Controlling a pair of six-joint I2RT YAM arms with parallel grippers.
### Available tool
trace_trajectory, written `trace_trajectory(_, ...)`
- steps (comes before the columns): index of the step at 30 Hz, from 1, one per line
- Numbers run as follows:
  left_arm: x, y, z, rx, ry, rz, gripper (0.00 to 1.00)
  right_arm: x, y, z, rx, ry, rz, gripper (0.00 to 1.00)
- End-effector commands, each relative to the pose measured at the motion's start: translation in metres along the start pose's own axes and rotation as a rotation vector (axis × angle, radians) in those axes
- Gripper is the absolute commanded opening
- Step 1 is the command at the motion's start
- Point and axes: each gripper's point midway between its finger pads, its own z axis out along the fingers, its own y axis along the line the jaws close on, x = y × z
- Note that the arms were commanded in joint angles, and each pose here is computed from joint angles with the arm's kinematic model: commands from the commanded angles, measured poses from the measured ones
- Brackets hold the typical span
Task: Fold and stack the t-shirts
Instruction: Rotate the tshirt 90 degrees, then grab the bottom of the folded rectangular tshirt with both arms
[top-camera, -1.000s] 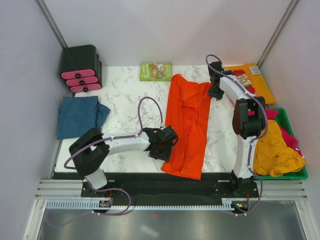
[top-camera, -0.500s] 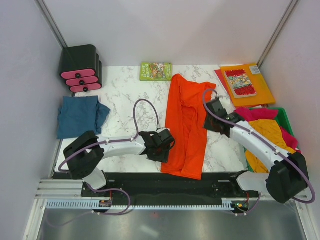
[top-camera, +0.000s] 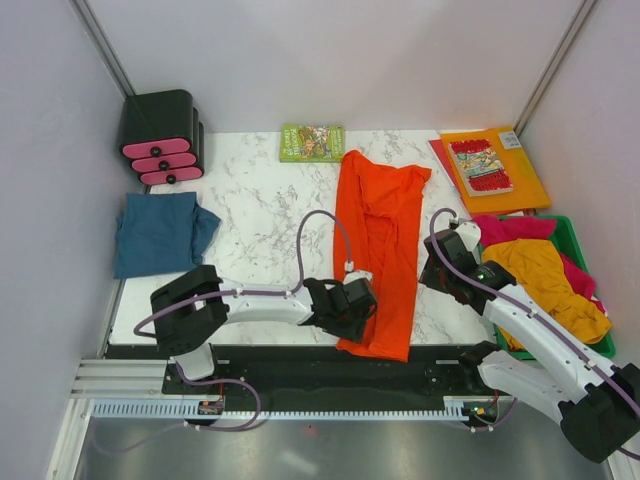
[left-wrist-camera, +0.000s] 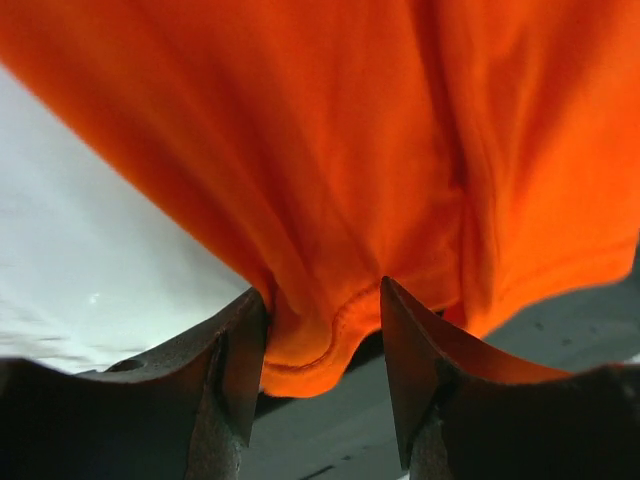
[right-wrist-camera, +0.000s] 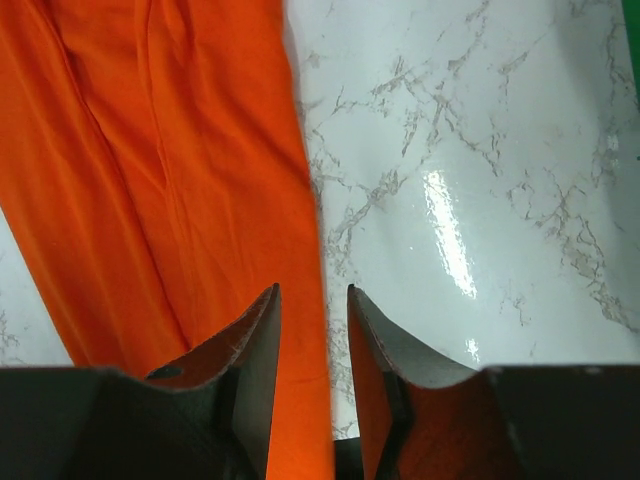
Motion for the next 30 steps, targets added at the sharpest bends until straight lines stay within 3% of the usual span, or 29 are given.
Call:
trace_trajectory(1, 0.077, -0.003, 0.022, -0.043, 0.185, 0.042, 0.56, -0.003, -0.002, -0.003, 0.01, -0.012, -0.004, 0.41)
trace_trajectory(5, 0.089, -0.015, 0.015, -0.03, 0.18, 0.067, 0.56, -0.004, 0.003, -0.002, -0.005, -0.005, -0.022, 0.41)
trace_trajectory(12, 0.063, 0.016, -0.015, -0.12, -0.007, -0.007, 0.63, -0.018, 0.009, -0.007, -0.016, -0.028, -0.077, 0.42)
trace_trajectory(22, 0.035, 0.023, -0.027, -0.159, -0.136, -0.083, 0.64, -0.006, 0.006, -0.006, -0.036, -0.006, -0.095, 0.42)
trace_trajectory(30, 0.011, -0.025, -0.026, 0.069, -0.22, -0.162, 0.64, -0.008, 0.012, -0.016, -0.096, -0.014, -0.084, 0.42)
